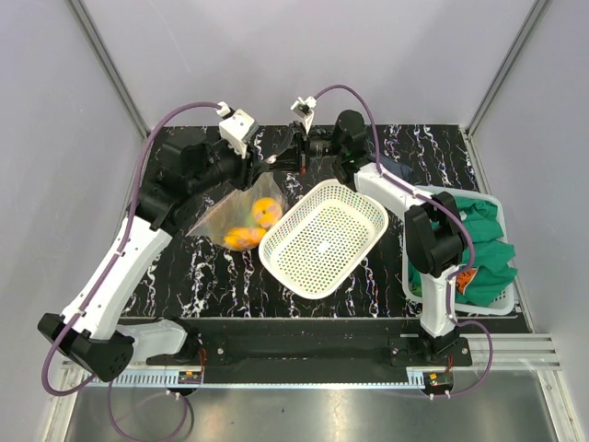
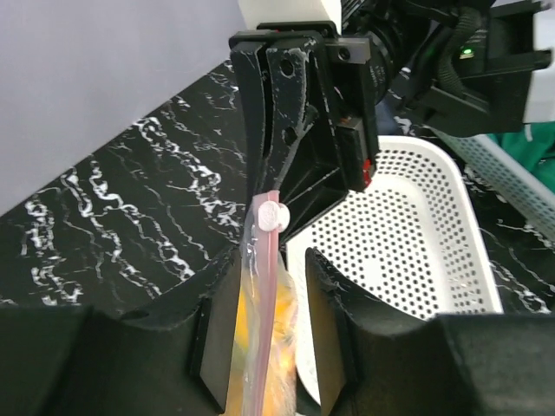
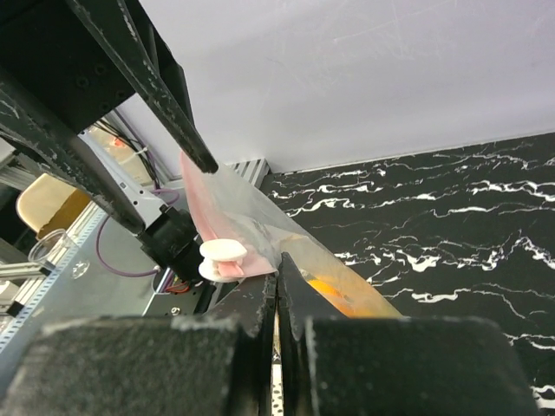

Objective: Open the zip-top bag and remove the fake food

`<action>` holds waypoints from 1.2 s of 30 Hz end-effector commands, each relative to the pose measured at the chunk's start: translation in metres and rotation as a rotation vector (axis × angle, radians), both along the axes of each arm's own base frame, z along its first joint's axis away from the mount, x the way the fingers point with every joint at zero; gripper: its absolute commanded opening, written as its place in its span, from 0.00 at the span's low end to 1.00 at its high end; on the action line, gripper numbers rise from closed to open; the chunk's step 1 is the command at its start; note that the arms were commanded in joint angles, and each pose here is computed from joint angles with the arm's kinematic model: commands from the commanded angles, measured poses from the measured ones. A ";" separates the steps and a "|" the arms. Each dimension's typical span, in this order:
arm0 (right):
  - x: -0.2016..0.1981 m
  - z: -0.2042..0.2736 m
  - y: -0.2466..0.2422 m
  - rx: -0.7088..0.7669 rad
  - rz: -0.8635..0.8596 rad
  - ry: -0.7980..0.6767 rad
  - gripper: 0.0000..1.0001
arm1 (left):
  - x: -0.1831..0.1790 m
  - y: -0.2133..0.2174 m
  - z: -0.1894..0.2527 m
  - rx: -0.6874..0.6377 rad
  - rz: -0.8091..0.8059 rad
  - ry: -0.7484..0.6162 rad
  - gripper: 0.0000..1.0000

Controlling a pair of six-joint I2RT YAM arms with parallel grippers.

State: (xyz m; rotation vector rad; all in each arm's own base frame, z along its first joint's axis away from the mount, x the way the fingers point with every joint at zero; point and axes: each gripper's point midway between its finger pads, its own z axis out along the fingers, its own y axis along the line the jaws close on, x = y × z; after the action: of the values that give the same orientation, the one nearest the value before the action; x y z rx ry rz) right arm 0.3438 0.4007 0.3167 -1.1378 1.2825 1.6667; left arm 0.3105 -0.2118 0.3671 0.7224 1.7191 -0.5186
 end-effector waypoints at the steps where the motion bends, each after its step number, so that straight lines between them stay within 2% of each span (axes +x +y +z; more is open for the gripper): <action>1: -0.005 0.029 0.004 0.025 -0.005 -0.059 0.00 | 0.015 0.004 0.033 0.018 0.054 -0.155 0.39; 8: -0.010 0.031 0.007 0.023 0.007 -0.060 0.00 | 0.016 -0.008 0.024 0.072 0.033 -0.174 0.49; 11: -0.012 0.033 0.007 0.024 0.011 -0.062 0.00 | 0.021 -0.010 0.019 0.087 0.040 -0.162 0.49; 13: -0.013 0.033 0.008 0.023 0.013 -0.062 0.00 | 0.026 -0.008 0.017 0.094 0.060 -0.157 0.37; 17: -0.013 0.032 0.008 0.021 0.015 -0.060 0.00 | 0.029 -0.008 0.015 0.097 0.073 -0.153 0.36; 21: -0.015 0.033 0.008 0.024 0.020 -0.065 0.00 | 0.031 -0.005 0.015 0.102 0.090 -0.156 0.25; 22: -0.015 0.034 0.008 0.024 0.020 -0.065 0.00 | 0.031 -0.004 0.014 0.108 0.094 -0.154 0.18; 25: -0.014 0.034 0.008 0.019 0.011 -0.058 0.00 | 0.028 -0.002 0.014 0.108 0.095 -0.153 0.03; 26: -0.014 0.034 0.008 0.020 0.007 -0.066 0.03 | 0.026 -0.001 0.016 0.100 0.094 -0.157 0.00; 28: -0.014 0.034 0.009 0.018 0.008 -0.065 0.11 | 0.024 -0.001 0.016 0.096 0.092 -0.152 0.00; 31: -0.017 0.036 0.011 0.022 0.018 -0.076 0.16 | 0.021 -0.002 0.017 0.085 0.083 -0.146 0.00; 32: -0.018 0.036 0.011 0.023 0.022 -0.080 0.16 | 0.020 -0.002 0.016 0.082 0.081 -0.141 0.00; 33: -0.020 0.036 0.011 0.023 0.027 -0.081 0.11 | 0.020 -0.003 0.015 0.081 0.078 -0.136 0.00; 34: -0.021 0.039 0.010 0.030 0.023 -0.090 0.01 | 0.019 -0.003 0.014 0.085 0.078 -0.125 0.00; 36: -0.020 0.039 0.011 0.036 0.012 -0.085 0.00 | 0.021 0.000 0.011 0.092 0.096 -0.113 0.00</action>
State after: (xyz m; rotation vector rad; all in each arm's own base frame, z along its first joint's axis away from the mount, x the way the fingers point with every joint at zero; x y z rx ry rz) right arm 0.3384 0.4108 0.3154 -1.1536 1.3200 1.6739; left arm 0.3335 -0.2165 0.3468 0.7705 1.7380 -0.3270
